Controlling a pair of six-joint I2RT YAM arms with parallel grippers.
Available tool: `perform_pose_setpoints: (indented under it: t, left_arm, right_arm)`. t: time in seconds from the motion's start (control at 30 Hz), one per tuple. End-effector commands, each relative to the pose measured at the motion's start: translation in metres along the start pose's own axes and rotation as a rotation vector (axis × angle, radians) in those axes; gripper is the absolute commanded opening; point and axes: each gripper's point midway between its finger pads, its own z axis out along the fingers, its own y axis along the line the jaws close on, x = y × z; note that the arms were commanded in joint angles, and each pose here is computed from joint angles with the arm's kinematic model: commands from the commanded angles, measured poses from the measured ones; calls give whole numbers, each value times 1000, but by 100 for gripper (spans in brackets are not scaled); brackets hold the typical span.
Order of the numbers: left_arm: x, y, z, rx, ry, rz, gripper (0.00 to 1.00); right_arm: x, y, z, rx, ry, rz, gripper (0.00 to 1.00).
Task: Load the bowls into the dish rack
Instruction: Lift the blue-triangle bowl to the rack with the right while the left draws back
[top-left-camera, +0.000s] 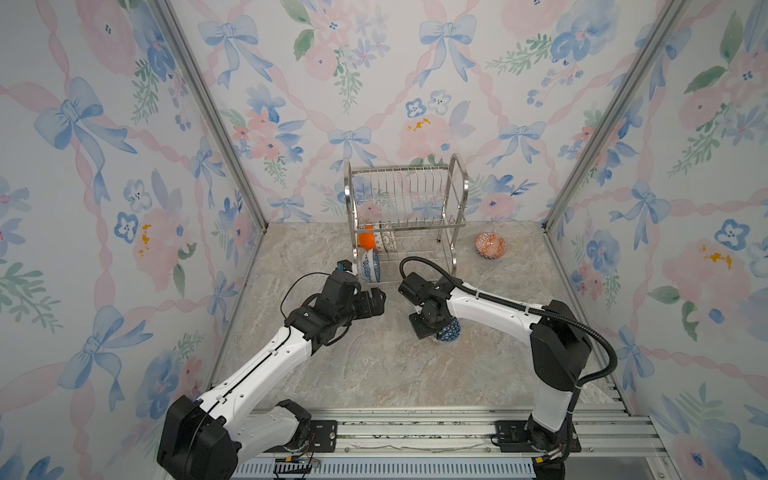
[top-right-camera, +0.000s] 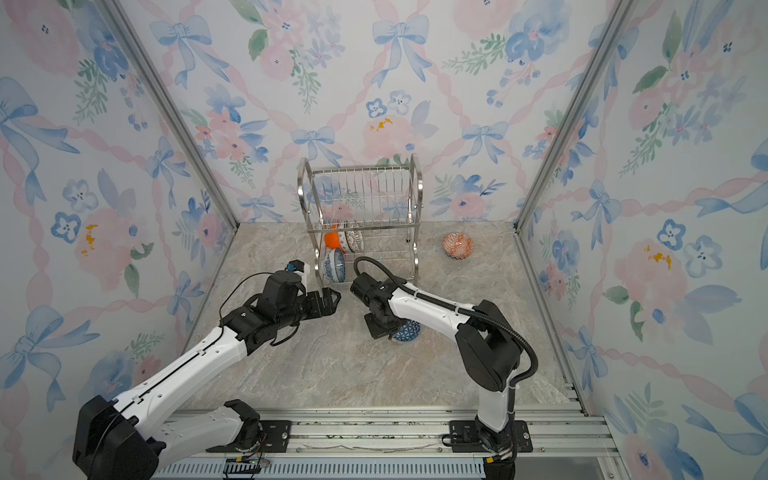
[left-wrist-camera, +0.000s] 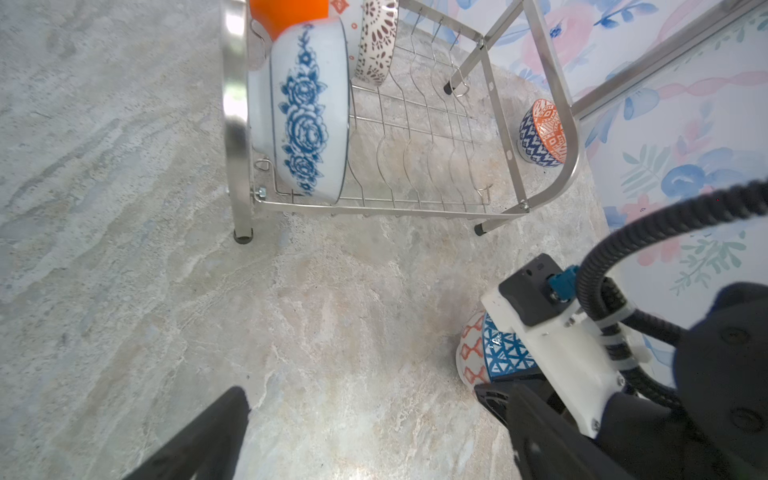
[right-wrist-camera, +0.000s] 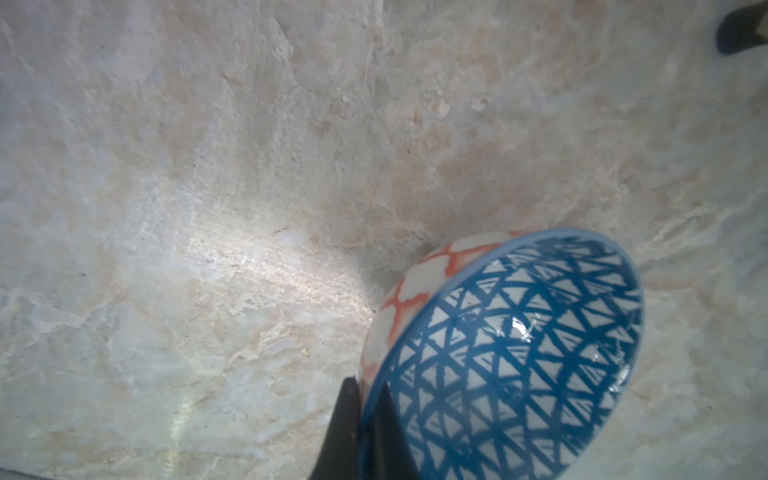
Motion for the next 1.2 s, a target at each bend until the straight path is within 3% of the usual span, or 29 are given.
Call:
perform_pose_setpoints:
  t: [0.0,0.27,0.4,0.67,1.0,1.17]
  left_arm:
    - [-15,-1,-10,32,-31,0,98]
    - [-38,9,-10,28,-54,-49,98]
    - [-46,9,-5,24,-51,-44,98]
    - [-57,11,12,33,-39,-41,98]
    - [-56,19,17,55,-22,-36,98]
    - [-52,24,19,55,-5,-32,98]
  right_arm:
    - [-18,16,-44,-124,-119,27,0]
    - [-50,23,-99,-397,-326,210,0]
    - [-71,22,-118,-466,-423,233,0]
    - [-122,19,-125,-659,-537,364,0]
    - [-151,28,-122,-791,-692,420,0]
    - [-156,34,-131,-836,-736,376,0]
